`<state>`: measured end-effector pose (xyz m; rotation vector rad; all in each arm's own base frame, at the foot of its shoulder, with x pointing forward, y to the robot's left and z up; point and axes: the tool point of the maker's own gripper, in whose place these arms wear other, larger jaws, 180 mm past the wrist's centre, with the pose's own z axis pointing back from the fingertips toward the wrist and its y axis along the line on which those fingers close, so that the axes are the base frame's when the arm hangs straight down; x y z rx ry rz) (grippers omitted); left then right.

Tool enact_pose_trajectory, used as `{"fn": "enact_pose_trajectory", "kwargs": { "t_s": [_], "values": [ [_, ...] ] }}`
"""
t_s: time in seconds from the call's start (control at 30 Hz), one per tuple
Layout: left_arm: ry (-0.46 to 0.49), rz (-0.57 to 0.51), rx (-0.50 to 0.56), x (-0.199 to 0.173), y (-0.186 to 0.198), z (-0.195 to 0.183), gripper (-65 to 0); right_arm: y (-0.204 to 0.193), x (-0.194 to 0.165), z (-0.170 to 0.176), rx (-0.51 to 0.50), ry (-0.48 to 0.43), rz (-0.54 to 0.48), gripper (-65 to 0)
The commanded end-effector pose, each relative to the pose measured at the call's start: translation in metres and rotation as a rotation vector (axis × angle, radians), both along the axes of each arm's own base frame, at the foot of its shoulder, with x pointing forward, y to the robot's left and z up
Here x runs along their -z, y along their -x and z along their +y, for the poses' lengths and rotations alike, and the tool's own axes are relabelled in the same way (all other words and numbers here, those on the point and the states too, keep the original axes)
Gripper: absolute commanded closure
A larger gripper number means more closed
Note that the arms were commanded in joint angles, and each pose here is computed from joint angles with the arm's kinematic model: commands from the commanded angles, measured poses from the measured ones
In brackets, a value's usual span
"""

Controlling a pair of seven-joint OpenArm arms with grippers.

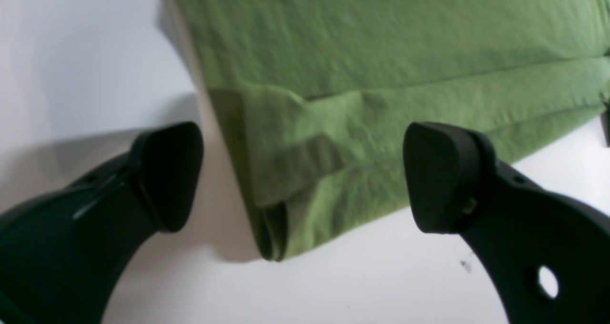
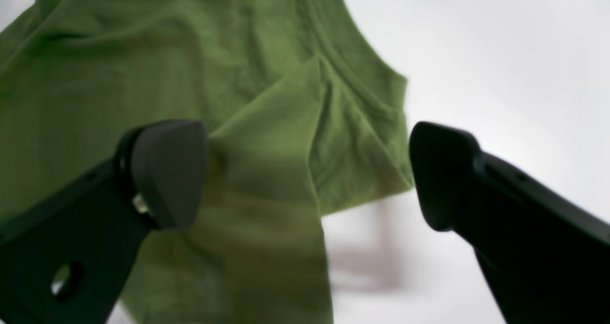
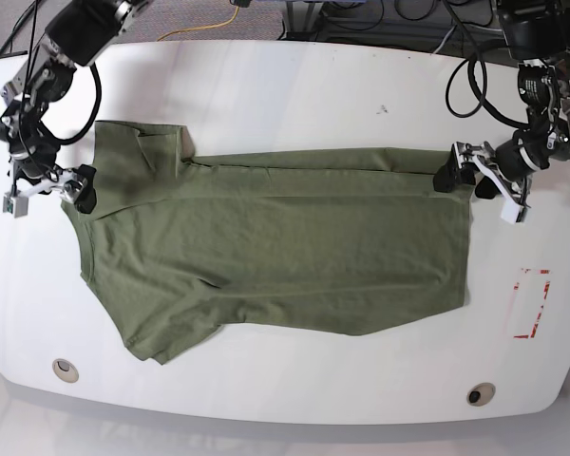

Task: Layout the t-shirt on the table in an organized manner, then fold the t-shirt properly
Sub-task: 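Lift the grasped corners and fold the shirt edge over with both grippers, then release the folded edge and reposition both grippers at the fold corners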

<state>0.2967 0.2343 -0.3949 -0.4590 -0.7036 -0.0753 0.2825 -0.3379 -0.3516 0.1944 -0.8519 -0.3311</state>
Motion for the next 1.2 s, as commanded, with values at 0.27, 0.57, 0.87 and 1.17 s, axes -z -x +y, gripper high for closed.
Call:
{"fn": "enact_pose_trajectory", "kwargs": {
  "t_s": [0.27, 0.57, 0.87, 1.17],
  "values": [
    [-0.064, -0.137, 0.007, -0.048, -0.029, 0.021, -64.9, 0.043, -0.002, -0.007, 0.062, -0.130, -0.071, -65.0],
    [-0.129, -0.287, 0.022, -0.099, -0.040, 0.023, -65.0, 0.068, 0.028, -0.013, 0.123, -0.216, -0.010, -65.0],
    [-0.160, -0.357, 0.016, -0.123, -0.043, 0.027, -65.0, 0.072, 0.038, -0.008, 0.128, -0.242, 0.010, -65.0],
    [-0.161, -0.355, 0.016, -0.123, -0.043, 0.027, -65.0, 0.073, 0.050, 0.017, 0.072, -0.283, 0.048, -65.0]
  ]
}}
